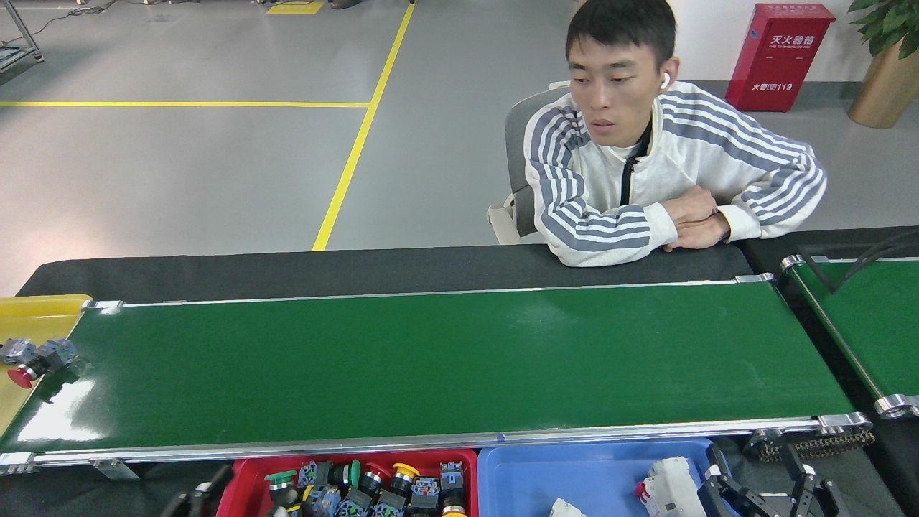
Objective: Pick switch part from conveyor to tray
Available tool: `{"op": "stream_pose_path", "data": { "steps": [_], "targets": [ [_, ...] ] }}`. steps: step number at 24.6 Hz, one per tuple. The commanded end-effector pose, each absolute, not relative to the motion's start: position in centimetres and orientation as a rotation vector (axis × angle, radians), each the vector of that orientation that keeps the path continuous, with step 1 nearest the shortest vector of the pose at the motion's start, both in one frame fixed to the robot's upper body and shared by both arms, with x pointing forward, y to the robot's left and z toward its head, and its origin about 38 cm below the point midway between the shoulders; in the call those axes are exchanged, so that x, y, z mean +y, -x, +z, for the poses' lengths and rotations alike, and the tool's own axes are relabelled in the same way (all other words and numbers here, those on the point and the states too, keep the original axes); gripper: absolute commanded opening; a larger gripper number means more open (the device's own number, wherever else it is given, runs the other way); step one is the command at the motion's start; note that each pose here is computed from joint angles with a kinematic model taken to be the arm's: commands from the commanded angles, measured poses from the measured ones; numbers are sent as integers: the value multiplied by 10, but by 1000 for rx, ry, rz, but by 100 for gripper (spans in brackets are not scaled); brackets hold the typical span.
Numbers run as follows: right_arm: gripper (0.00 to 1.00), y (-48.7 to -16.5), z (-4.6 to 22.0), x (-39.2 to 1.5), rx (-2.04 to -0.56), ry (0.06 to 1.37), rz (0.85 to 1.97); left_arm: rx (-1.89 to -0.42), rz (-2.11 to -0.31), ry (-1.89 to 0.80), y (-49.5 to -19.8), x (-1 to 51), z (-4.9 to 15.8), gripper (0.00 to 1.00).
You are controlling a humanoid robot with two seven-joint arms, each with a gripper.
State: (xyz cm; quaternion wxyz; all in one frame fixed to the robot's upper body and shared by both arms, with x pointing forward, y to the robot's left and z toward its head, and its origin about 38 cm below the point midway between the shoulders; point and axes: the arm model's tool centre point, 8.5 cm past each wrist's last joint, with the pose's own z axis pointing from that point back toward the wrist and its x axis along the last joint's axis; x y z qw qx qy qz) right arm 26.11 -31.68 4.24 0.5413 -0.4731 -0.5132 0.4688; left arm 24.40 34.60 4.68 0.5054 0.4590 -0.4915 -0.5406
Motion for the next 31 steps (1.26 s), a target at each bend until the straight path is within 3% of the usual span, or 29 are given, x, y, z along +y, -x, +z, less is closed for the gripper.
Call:
{"op": "stream_pose_path", "data": {
  "steps": [1, 6, 15, 31],
  "targets": [
    [99, -265, 54, -316, -1260, 1153, 1108, -1189, -1184, -1285, -240, 375, 58, 100],
    [99, -269, 59, -315, -1275, 1161, 1108, -1125, -1208, -1286, -233, 398, 45, 100],
    [99, -276, 60, -304, -1301, 1145, 1112, -1137, -1332, -1219, -239, 407, 49, 100],
    [99, -274, 55, -300, -1272, 1107, 1112, -1108, -1315, -1238, -241, 418, 56, 100]
  ]
}}
